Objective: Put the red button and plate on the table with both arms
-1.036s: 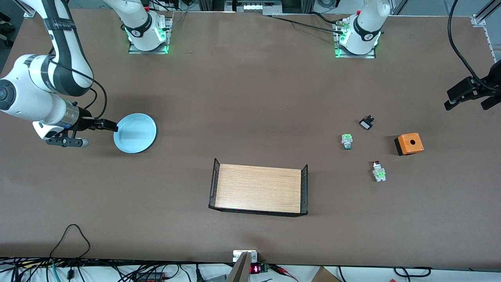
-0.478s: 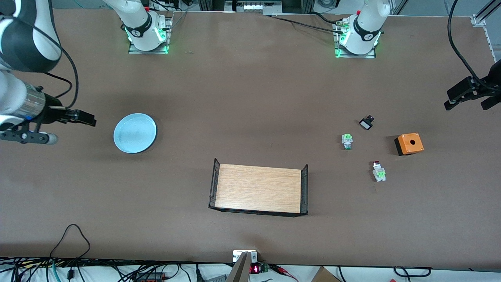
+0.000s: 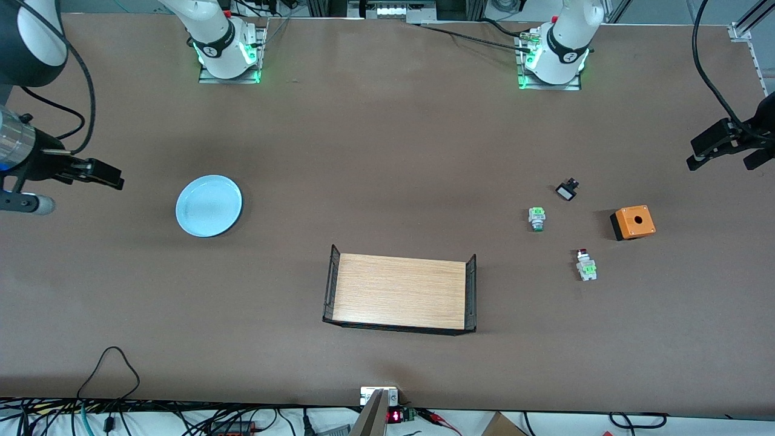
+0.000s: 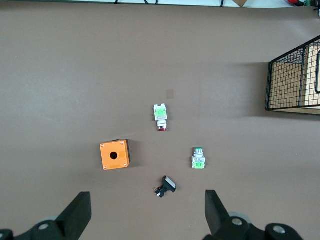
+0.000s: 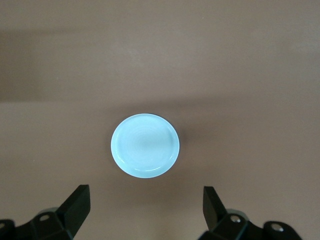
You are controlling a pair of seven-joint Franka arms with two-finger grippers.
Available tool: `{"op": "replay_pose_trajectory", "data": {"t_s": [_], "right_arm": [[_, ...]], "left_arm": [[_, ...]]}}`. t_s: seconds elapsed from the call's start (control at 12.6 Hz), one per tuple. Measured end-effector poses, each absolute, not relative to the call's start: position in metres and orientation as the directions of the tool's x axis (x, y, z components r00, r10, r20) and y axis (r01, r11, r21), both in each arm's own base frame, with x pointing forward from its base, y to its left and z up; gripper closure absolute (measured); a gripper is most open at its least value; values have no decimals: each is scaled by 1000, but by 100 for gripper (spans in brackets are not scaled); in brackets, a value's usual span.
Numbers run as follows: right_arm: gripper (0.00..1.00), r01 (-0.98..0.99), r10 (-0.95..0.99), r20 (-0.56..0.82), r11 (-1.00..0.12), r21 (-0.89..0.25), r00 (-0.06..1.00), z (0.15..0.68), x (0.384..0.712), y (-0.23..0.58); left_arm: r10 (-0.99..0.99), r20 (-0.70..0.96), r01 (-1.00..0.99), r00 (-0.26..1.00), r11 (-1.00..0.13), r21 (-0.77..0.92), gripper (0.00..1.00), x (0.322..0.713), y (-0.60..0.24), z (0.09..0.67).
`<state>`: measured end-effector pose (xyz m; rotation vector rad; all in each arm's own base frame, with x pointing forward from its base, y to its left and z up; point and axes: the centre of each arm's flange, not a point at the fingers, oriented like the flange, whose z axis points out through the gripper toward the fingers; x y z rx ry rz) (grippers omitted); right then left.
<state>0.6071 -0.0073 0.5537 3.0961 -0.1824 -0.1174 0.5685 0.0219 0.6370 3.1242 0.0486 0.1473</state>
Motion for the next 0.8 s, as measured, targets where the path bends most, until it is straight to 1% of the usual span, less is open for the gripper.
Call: {"op": "replay_pose_trajectory", "data": {"t_s": [0.32,0.56,0.8], "right_arm": [[0,-138,-141,-80,-990,41,987,553,605,-44],[0,-129,-133,-107,-991,41,985,551,601,-47],[0,-127,-129,-89,-991,34,988,548,587,-47]], "left_arm": [[31,89,30,996,-999,15,0,568,22,636],[31,89,30,996,-999,15,0,568,22,636],[26,88,25,996,-1000,15,0,568,19,636]]}}
